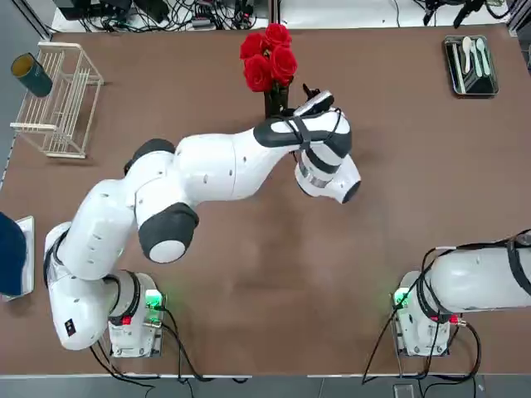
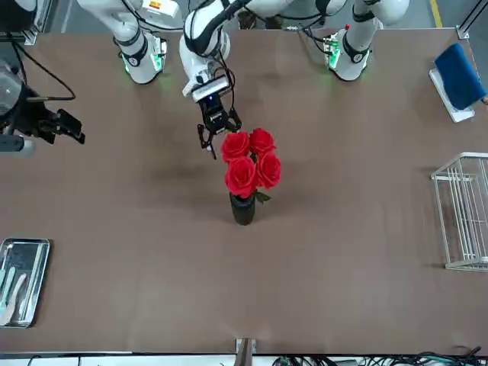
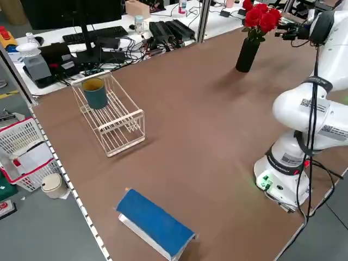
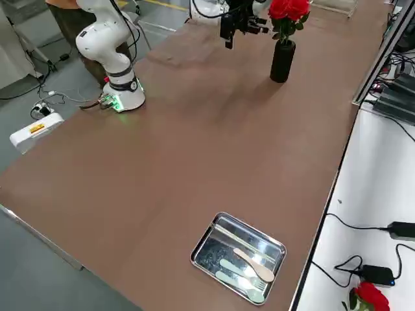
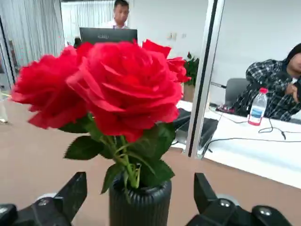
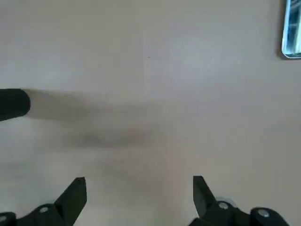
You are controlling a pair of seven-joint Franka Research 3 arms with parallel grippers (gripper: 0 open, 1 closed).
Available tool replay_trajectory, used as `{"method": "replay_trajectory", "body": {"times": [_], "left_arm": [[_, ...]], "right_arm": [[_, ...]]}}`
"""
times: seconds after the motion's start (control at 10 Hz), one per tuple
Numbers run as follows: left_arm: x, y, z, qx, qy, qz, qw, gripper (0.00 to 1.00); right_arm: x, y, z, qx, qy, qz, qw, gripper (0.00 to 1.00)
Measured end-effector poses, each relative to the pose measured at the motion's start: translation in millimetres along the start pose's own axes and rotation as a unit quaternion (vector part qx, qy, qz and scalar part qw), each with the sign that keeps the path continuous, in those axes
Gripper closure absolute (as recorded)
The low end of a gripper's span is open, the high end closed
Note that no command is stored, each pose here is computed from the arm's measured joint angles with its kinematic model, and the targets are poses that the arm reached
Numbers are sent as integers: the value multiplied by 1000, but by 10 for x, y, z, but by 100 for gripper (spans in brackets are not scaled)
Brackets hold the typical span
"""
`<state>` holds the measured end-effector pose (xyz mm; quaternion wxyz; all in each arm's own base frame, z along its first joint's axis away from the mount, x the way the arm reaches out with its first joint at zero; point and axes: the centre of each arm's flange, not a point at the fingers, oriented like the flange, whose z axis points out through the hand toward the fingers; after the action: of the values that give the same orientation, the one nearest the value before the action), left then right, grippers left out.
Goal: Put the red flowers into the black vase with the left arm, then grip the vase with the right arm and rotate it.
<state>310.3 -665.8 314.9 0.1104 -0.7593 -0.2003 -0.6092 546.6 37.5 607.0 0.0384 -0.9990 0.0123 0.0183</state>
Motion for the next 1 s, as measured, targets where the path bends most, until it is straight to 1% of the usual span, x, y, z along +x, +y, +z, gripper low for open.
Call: {"method": "replay_trajectory", "body": {"times": [0.2,0.5,0.7,0.8,1.0], "left_arm": [[318,-28,-344,-2,-25,0,1000,0],[909,-65,-516,0,-55,0,998,0],[1237,-91,-470,6,-64,-2,998,0],[1378,-103,-389,13,-68,-2,998,0],[1716,-156,-199,29,-83,-1,996,0]], "right_arm": [[50,-70,4,1,6,-6,1000,0],[254,-144,158,45,13,-3,999,0],[383,-225,323,75,10,-4,997,0],[440,-331,413,83,11,-11,996,0],[513,-746,590,87,18,-40,995,0]]}}
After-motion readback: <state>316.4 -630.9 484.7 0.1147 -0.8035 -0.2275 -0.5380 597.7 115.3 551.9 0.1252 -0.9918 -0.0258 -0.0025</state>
